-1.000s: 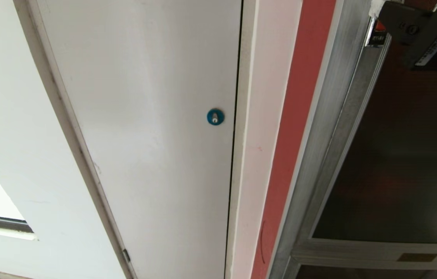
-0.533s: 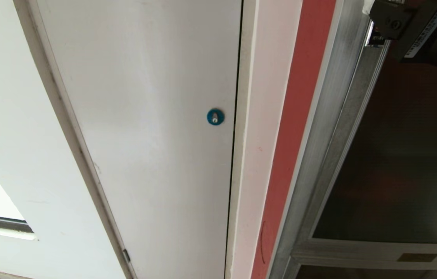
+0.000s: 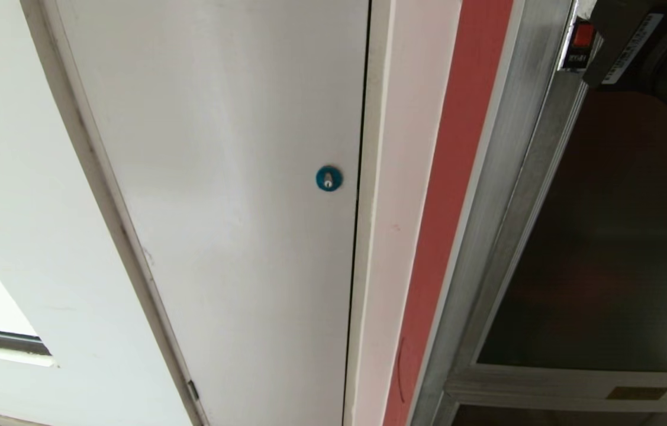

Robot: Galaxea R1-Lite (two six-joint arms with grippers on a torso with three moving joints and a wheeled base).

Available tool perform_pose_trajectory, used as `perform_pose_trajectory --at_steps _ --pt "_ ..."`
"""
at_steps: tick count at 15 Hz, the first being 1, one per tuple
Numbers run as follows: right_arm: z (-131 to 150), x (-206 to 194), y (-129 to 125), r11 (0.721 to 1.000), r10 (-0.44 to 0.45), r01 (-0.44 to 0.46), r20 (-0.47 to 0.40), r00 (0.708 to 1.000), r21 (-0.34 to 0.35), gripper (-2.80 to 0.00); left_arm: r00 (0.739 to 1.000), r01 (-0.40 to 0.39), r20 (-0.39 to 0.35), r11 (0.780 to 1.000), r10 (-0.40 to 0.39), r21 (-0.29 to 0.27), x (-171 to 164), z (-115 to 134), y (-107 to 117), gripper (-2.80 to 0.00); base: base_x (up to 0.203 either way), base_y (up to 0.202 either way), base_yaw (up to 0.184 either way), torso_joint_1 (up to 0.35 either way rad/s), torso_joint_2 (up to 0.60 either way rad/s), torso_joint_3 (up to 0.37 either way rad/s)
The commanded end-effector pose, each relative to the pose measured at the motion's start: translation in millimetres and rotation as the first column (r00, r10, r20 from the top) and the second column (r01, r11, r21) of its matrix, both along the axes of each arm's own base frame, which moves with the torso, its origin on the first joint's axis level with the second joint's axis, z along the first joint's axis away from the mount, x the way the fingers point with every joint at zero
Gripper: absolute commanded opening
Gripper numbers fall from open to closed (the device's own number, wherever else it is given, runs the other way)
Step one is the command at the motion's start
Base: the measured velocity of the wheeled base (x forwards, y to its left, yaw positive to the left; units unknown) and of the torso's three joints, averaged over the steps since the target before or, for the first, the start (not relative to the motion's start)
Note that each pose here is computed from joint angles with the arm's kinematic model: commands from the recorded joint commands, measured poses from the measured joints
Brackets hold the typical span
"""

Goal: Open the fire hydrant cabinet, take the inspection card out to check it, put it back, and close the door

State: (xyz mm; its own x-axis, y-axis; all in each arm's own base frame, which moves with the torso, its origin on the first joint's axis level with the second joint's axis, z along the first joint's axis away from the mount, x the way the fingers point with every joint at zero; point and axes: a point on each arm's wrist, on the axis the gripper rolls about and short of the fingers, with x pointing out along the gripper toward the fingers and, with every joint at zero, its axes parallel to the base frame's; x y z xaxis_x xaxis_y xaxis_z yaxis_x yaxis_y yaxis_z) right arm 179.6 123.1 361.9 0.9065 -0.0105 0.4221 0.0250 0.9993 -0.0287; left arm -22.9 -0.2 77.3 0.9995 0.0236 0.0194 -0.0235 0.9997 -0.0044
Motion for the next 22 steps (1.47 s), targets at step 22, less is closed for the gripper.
perform_pose_trajectory --at_steps 22 --pt "13 -57 -30 0.998 0.049 -0.049 0.021 0.999 0.033 -2.80 1.000 -0.001 -0.007 1.000 0.001 0.000 1 -2 0 -2.80 0.000 0.000 0.000 0.000 0.00 0.000"
